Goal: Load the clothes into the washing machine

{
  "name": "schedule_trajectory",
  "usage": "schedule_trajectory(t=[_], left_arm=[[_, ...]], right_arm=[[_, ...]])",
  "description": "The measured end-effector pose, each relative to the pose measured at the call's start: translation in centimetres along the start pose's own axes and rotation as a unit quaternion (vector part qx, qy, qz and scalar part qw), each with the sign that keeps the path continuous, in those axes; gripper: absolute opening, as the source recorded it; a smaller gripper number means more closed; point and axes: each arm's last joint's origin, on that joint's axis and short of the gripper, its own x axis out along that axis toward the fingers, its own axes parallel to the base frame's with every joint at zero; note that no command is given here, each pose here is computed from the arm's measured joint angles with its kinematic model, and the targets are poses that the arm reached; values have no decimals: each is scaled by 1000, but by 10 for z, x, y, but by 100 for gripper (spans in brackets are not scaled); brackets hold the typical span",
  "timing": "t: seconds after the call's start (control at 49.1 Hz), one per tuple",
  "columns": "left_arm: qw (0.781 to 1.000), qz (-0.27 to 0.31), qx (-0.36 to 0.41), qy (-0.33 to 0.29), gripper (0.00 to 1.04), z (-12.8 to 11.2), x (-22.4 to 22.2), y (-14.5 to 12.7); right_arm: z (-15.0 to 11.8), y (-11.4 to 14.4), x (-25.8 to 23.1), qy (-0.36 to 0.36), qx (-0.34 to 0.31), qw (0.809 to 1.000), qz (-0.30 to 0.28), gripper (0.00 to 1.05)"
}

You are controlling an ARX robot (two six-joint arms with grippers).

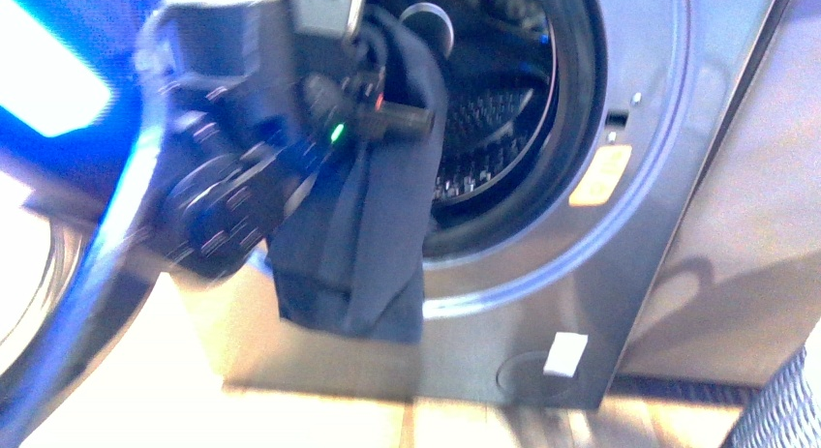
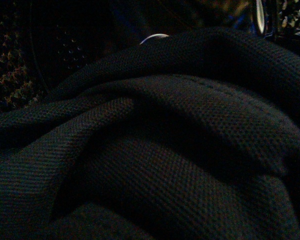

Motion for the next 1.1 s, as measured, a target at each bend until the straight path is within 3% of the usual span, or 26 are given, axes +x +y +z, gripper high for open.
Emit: schedule_trajectory(t=[0.224, 0.448, 0.57, 0.733, 0.835, 1.099], left_arm=[[999, 48, -6, -2, 9, -11, 52, -4], [994, 89, -33, -52, 9, 1, 87, 5], [992, 98, -45, -68, 9, 3, 96, 3], [992, 96, -50, -69, 9, -12, 96, -4], [994, 79, -51, -48, 9, -21, 97, -7], [995, -6, -57, 84, 9, -41, 101, -15]], right_arm=[[0, 0, 0, 0, 0, 1000, 0, 97], [0, 0, 0, 0, 0, 1000, 0, 97], [0, 0, 0, 0, 0, 1000, 0, 97], [0, 0, 0, 0, 0, 1000, 0, 97], [0, 0, 0, 0, 0, 1000, 0, 97], [0, 0, 0, 0, 0, 1000, 0, 97]])
